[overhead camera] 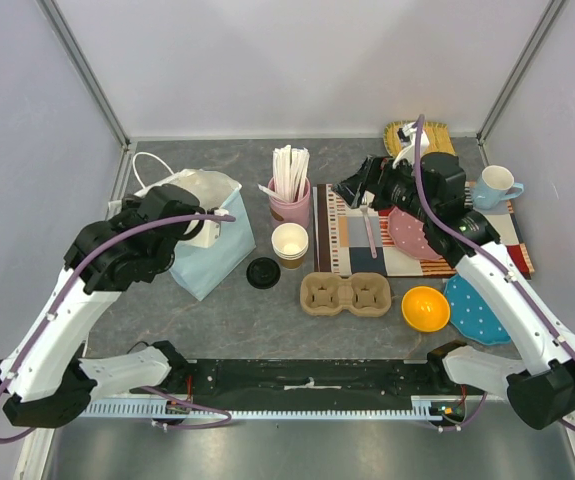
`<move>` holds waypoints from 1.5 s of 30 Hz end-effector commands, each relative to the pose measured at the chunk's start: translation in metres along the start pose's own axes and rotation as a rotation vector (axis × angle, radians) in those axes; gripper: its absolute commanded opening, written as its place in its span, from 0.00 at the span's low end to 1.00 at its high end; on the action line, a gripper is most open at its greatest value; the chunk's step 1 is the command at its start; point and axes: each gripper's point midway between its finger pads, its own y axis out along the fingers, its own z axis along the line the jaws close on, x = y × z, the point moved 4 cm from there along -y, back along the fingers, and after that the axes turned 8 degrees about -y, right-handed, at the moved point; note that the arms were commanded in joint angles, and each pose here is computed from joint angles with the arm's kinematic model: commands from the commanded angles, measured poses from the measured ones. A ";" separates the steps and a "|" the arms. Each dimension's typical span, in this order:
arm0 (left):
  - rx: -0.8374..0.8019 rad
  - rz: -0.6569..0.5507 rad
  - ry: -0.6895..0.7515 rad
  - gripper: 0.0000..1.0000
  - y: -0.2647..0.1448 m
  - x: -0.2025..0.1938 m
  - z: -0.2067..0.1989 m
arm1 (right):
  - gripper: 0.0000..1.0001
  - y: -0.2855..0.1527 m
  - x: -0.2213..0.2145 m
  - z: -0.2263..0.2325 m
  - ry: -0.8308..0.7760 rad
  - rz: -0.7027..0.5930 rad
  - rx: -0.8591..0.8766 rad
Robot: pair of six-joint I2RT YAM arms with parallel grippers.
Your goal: Pack the takeout coffee
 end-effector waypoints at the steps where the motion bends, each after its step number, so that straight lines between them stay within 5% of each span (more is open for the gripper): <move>1: -0.134 0.056 0.135 0.02 0.001 -0.014 -0.029 | 0.98 -0.007 0.029 0.015 -0.002 -0.101 0.051; 18: -0.257 -0.050 0.181 0.03 0.014 0.010 -0.044 | 0.98 -0.018 0.022 0.011 -0.014 -0.111 0.028; 19: -0.263 -0.055 0.181 0.07 0.015 0.011 -0.046 | 0.98 -0.017 0.021 0.011 -0.014 -0.109 0.030; 20: -0.272 -0.057 0.185 0.32 0.016 0.012 -0.048 | 0.98 -0.017 0.021 0.011 -0.014 -0.107 0.031; 22: -0.262 -0.065 0.165 0.53 0.017 0.014 -0.047 | 0.98 -0.015 0.021 0.011 -0.014 -0.104 0.034; 23: -0.250 -0.071 0.155 0.79 0.017 0.016 -0.044 | 0.98 -0.015 0.021 0.012 -0.012 -0.103 0.035; 24: -0.237 -0.075 0.146 0.92 0.016 0.016 -0.041 | 0.98 -0.015 0.021 0.012 -0.015 -0.104 0.035; 26: -0.215 -0.083 0.125 1.00 0.016 0.018 -0.035 | 0.98 -0.014 0.021 0.011 -0.015 -0.101 0.035; 31: -0.103 -0.107 0.030 1.00 0.016 0.026 -0.010 | 0.98 -0.011 0.020 0.011 -0.012 -0.094 0.040; 38: 0.236 -0.311 -0.428 0.99 -0.006 0.045 0.080 | 0.98 -0.009 0.016 0.010 -0.009 -0.084 0.039; 41: 0.238 -0.472 -0.699 0.99 -0.021 0.051 0.098 | 0.98 -0.009 0.013 0.007 -0.006 -0.083 0.023; 45: 0.026 -0.722 -1.034 0.98 -0.035 0.074 0.084 | 0.98 -0.009 0.011 0.003 0.000 -0.080 -0.003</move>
